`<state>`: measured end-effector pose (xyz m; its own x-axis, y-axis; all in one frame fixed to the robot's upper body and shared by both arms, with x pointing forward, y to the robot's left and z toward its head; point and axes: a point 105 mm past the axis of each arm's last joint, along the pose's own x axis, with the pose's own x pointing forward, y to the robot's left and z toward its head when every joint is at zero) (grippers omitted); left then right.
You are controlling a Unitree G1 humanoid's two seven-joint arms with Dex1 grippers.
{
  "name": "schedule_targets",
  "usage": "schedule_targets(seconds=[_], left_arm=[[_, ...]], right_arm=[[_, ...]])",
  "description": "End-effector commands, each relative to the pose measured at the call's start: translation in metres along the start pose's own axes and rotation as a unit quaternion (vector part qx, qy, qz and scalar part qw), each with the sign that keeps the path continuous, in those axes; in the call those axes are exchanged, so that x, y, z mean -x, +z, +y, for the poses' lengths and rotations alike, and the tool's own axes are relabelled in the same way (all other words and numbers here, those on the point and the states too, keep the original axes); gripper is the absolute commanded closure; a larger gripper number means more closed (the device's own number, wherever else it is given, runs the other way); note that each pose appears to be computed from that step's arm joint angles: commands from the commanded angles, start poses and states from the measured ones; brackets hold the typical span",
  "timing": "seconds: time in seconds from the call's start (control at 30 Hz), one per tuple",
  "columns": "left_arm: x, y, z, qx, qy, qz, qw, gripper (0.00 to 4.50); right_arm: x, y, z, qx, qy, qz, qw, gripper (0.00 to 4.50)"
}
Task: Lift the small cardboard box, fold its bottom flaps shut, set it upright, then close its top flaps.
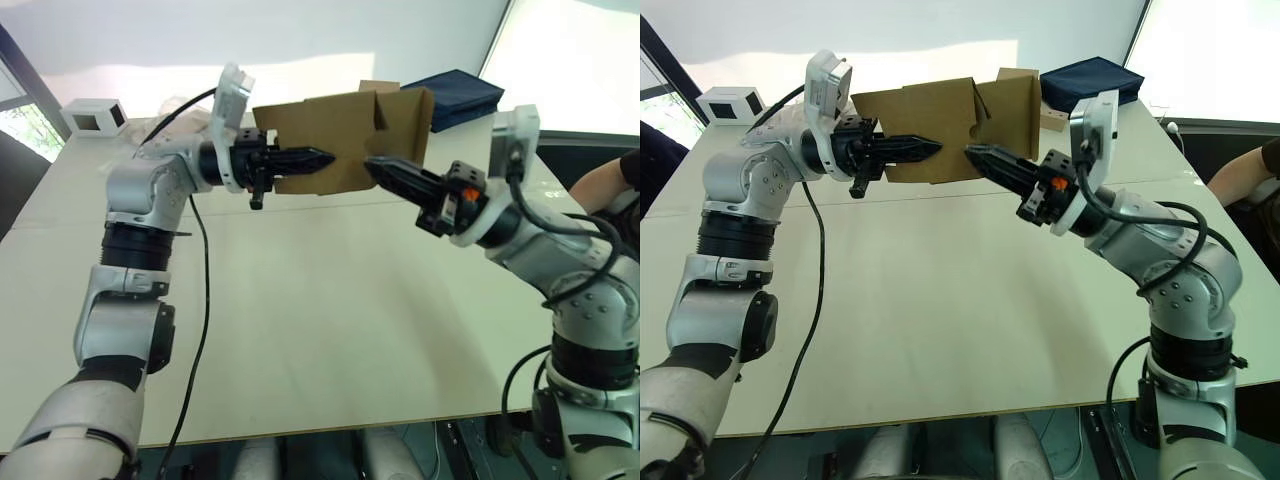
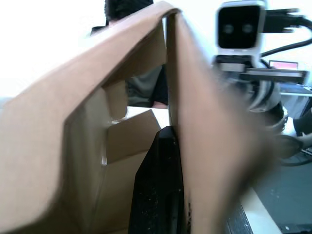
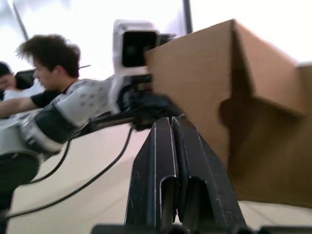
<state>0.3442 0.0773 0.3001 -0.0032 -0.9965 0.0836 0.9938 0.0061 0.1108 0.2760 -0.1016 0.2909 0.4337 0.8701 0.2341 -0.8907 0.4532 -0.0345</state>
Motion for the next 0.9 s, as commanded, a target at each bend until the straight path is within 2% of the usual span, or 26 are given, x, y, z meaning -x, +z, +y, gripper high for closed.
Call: schedule_targets(seconds=[0.03,0.17,0.23,0.5,0.9], left_arm=[[0.003,0.020,-0.003,-0.035,-0.008,-0.003,0.999,4.50],[0.005,0.021,-0.004,-0.032,-0.016,-0.003,0.999,4.50],[0.005,0.021,-0.005,-0.030,-0.023,-0.002,0.999,4.50],[0.002,0.018,-0.012,-0.022,-0.046,0.002,0.999,4.50],[0.000,0.020,-0.019,-0.021,-0.062,0.000,0.998,4.50]], right_arm=[[0.029,0.004,0.000,-0.001,-0.010,0.024,1.000,4.46],[0.044,-0.011,-0.007,-0.012,-0.039,0.056,0.998,4.46],[0.044,-0.014,-0.015,-0.004,-0.062,0.050,0.997,4.46],[0.026,-0.011,-0.025,0.017,-0.083,0.004,0.996,4.46],[0.005,-0.010,-0.021,0.020,-0.055,-0.019,0.998,4.46]])
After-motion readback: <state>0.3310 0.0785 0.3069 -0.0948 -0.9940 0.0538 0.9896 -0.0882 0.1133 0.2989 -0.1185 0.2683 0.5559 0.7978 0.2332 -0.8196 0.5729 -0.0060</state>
